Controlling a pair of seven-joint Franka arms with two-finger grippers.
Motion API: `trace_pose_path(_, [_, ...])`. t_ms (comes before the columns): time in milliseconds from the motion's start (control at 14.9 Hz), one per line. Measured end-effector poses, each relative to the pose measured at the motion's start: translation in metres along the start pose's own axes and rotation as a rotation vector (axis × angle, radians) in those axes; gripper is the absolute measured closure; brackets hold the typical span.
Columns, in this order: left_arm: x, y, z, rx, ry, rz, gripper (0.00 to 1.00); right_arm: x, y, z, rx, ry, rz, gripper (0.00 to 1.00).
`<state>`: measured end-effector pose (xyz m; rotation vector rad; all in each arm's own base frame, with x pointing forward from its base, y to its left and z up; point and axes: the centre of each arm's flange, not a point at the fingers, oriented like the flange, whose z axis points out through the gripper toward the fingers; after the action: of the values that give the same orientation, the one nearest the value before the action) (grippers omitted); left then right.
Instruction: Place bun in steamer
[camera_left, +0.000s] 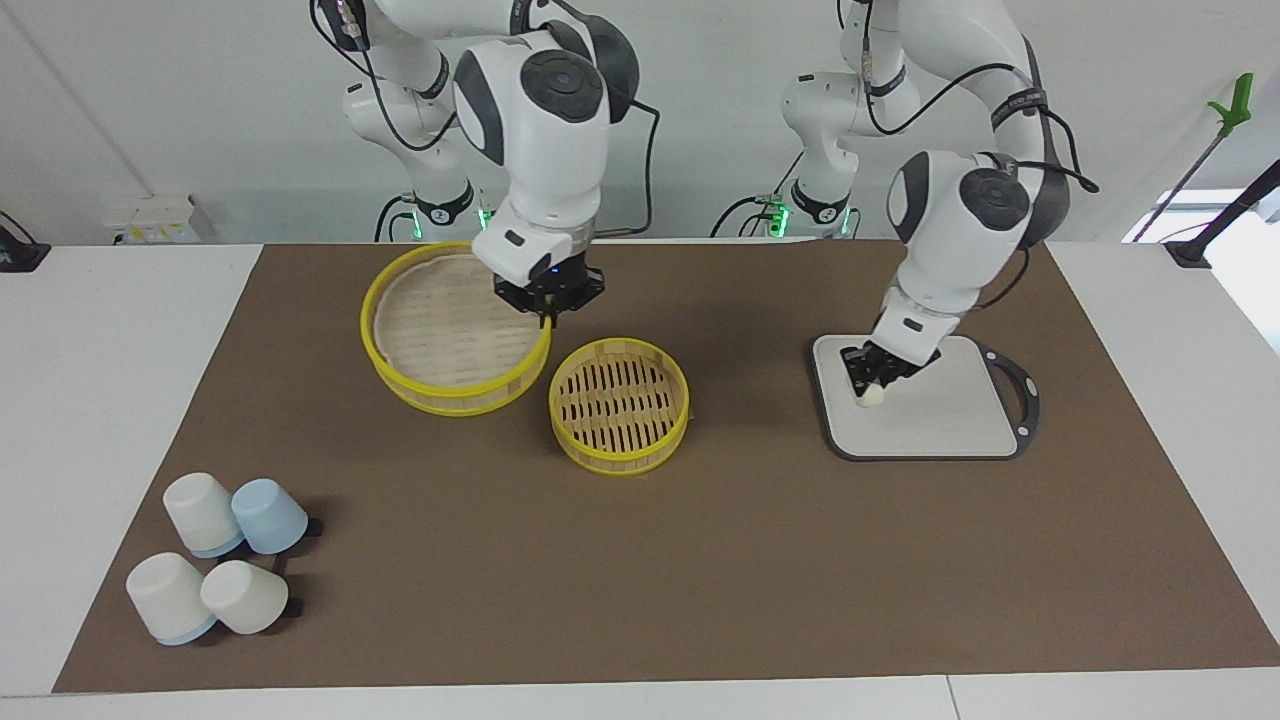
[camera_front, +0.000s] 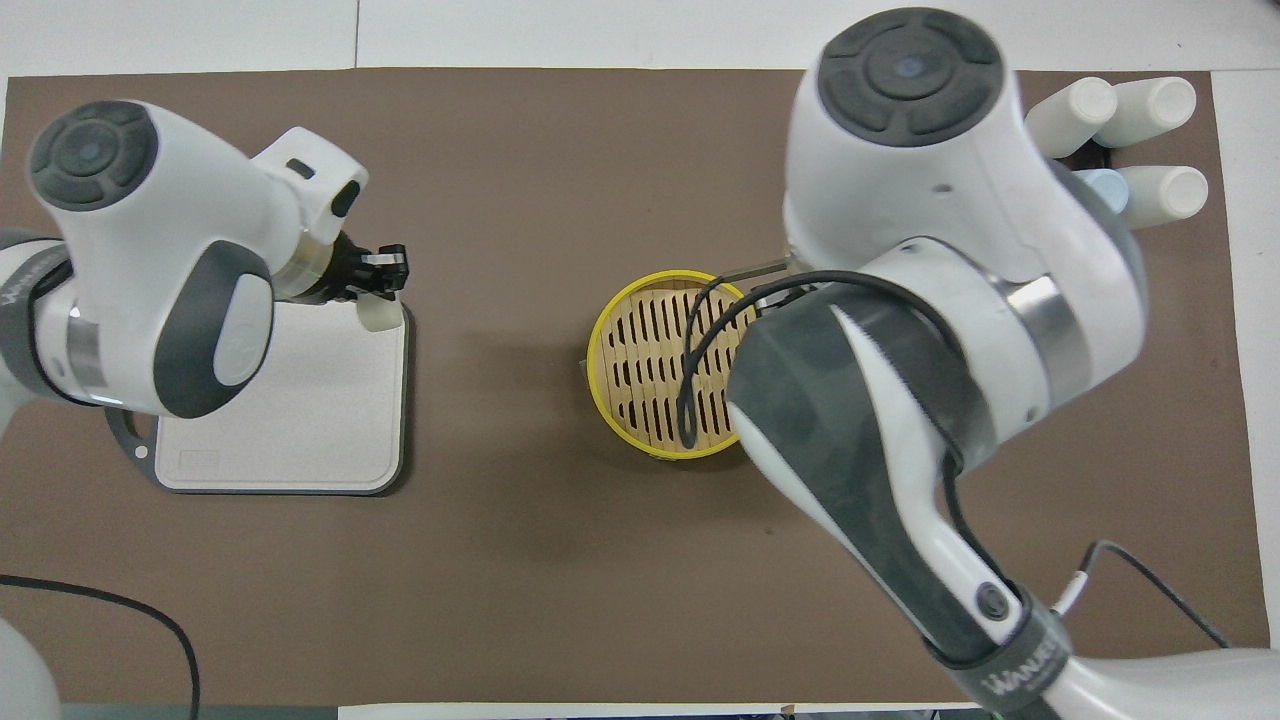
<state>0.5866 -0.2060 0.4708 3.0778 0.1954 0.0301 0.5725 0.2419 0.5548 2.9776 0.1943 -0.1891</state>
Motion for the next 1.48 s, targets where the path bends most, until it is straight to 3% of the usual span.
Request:
trace_pose_path(268, [-0.055,0.139,0.001,-0.052,0.028,-0.070,0.73,-0.009,0.097,0.028,0.003,-0.077,-0.031,0.92])
trace_pose_path(470, [-0.097,0.197,0.027,-0.092,0.052,-0.047,0.73,-0.017,0.137,0.039,0.015,-0.099,-0.040,0.92])
trace_pose_path(805, [-0.112,0.224,0.113,-0.063,0.066,0.001,0.73,-0.021,0.164,0.059,0.077,-0.093,-0.037,0.92])
trace_pose_path(1073, [-0.112,0.221,0.134,-0.063,0.071,0.001,0.70,-0.026,0.155,0.063,0.073,-0.083,-0.051,0.92])
trace_pose_path(1476, [-0.111,0.221,0.129,-0.068,0.076,-0.020,0.10,-0.028,0.154,0.062,0.072,-0.080,-0.052,0.92])
